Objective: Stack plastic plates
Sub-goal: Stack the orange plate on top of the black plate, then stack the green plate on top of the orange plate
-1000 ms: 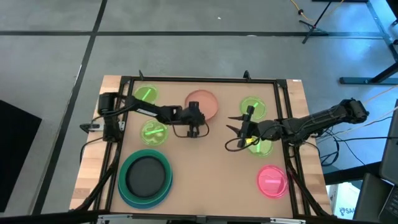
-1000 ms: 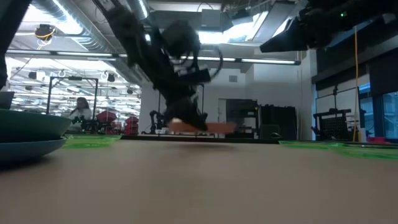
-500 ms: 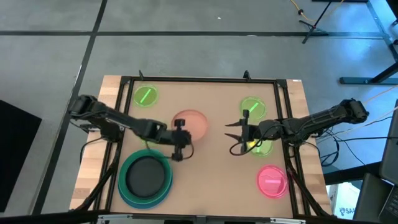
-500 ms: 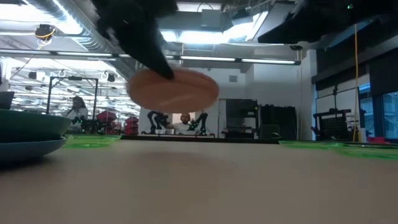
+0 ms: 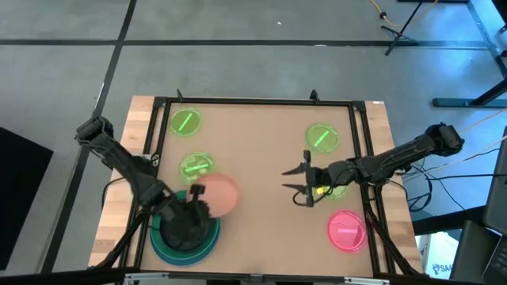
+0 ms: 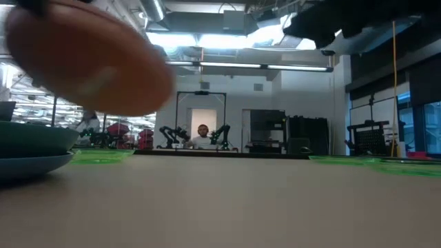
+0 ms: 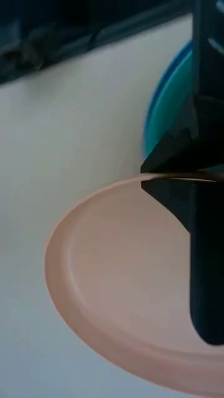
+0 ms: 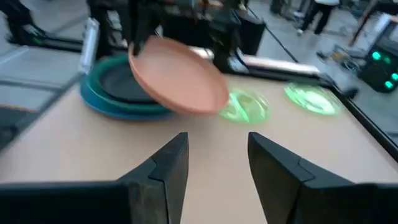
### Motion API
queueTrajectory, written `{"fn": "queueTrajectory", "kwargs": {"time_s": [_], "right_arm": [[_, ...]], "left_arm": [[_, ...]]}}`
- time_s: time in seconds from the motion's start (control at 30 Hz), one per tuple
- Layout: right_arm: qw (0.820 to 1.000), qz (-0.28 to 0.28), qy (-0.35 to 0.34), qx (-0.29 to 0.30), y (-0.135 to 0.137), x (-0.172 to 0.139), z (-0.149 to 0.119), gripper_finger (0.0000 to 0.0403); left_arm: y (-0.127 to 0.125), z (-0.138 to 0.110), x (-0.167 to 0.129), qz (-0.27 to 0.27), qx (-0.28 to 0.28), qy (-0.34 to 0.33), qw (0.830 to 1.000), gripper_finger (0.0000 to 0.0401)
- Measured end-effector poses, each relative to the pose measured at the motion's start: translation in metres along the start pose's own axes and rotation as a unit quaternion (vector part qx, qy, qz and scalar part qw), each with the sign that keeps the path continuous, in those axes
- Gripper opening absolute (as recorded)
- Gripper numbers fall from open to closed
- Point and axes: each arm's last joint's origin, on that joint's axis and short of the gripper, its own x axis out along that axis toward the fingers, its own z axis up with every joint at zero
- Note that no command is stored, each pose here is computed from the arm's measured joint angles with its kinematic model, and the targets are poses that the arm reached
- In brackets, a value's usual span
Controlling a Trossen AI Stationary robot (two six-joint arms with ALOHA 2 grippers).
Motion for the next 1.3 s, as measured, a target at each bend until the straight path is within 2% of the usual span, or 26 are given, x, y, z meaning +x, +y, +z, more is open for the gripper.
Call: {"fn": "queueTrajectory", "kwargs": {"time_s": [0.13, 0.33, 0.6, 0.8, 0.87, 0.97, 1.07, 1.17, 1.3], "right_arm": [[1.000, 0.020, -0.011, -0.004, 0.014, 0.006, 0.007, 0.0159], [1.000, -0.002, 0.004, -0.012, 0.023, 0.017, 0.007, 0.0159], [1.000, 0.001, 0.010, -0.014, 0.027, 0.028, 0.010, 0.0159], [1.000, 0.001, 0.009, -0.014, 0.027, 0.029, 0.011, 0.0159], [1.000, 0.001, 0.009, -0.014, 0.027, 0.029, 0.011, 0.0159], [1.000, 0.000, 0.009, -0.015, 0.027, 0.029, 0.011, 0.0159], [1.000, 0.000, 0.010, -0.015, 0.027, 0.029, 0.011, 0.0159], [1.000, 0.000, 0.011, -0.012, 0.027, 0.029, 0.011, 0.0159], [1.000, 0.001, 0.030, 0.006, 0.027, 0.029, 0.007, 0.0159]], "left_arm": [[-0.023, -0.017, -0.012, -0.040, -0.028, 0.029, 0.998, 0.0011], [-0.047, -0.045, -0.029, -0.057, -0.054, 0.061, 0.995, 0.0012], [-0.058, -0.075, -0.019, -0.071, -0.155, 0.060, 0.984, 0.0022], [-0.059, -0.077, -0.013, -0.113, -0.199, 0.101, 0.968, 0.0082], [-0.057, -0.071, -0.015, -0.127, -0.195, 0.112, 0.966, 0.0100], [-0.055, -0.058, -0.022, -0.141, -0.163, 0.079, 0.973, 0.0114], [-0.047, -0.044, -0.024, -0.120, -0.107, 0.034, 0.986, 0.0117], [-0.033, -0.035, -0.023, -0.061, -0.070, -0.008, 0.996, 0.0118], [-0.009, -0.041, -0.019, 0.046, -0.064, 0.034, 0.996, 0.0116]]}}
